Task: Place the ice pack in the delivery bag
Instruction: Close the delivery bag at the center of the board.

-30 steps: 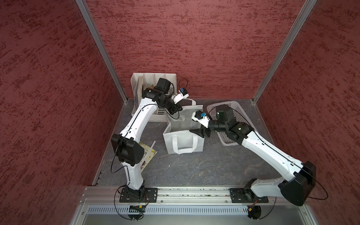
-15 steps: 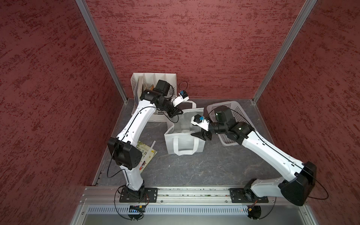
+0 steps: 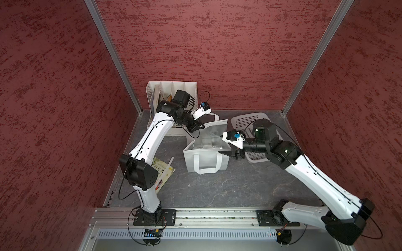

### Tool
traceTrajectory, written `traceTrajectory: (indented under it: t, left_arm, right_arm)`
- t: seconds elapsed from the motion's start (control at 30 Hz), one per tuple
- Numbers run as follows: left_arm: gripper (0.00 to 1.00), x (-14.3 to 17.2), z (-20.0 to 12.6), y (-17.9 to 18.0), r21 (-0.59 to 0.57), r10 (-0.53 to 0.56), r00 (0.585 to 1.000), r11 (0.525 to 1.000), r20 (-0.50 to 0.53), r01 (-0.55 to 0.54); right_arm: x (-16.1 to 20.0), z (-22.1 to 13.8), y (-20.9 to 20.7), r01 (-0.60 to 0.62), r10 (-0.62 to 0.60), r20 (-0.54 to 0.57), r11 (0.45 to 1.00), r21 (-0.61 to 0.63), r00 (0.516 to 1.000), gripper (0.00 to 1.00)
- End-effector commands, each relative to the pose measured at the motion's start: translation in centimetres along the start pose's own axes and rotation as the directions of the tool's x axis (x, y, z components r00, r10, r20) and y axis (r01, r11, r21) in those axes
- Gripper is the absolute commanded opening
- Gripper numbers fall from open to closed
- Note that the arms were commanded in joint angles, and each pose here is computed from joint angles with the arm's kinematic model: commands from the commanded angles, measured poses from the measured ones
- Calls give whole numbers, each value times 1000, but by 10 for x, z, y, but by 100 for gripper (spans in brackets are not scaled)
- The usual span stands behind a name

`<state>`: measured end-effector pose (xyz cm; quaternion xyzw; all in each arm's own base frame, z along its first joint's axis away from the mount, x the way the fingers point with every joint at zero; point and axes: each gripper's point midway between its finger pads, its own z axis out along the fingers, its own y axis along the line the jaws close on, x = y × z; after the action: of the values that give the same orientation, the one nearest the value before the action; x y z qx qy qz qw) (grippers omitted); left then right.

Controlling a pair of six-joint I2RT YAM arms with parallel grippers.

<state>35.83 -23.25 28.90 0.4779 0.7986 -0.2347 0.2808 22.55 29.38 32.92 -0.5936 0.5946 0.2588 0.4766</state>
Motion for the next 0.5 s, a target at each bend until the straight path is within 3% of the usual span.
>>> traceTrajectory:
  t: [0.0, 0.2, 0.37, 0.47]
  left_arm:
    - [0, -9, -11, -12, 21, 16, 999, 1000, 41, -17]
    - [0, -11, -14, -14, 22, 17, 999, 1000, 47, -18]
    - [0, -9, -18, -19, 27, 14, 999, 1000, 42, -15]
    - [0, -10, -21, -26, 41, 24, 998, 999, 50, -26]
  right_arm:
    - [13, 11, 7, -23, 21, -42, 998, -53, 999, 72]
    - [22, 35, 10, -30, 19, -92, 992, -122, 996, 68]
    - [38, 53, -3, -43, 29, -155, 995, -88, 987, 54]
    - [36, 55, -6, -28, 16, -139, 996, -80, 990, 39]
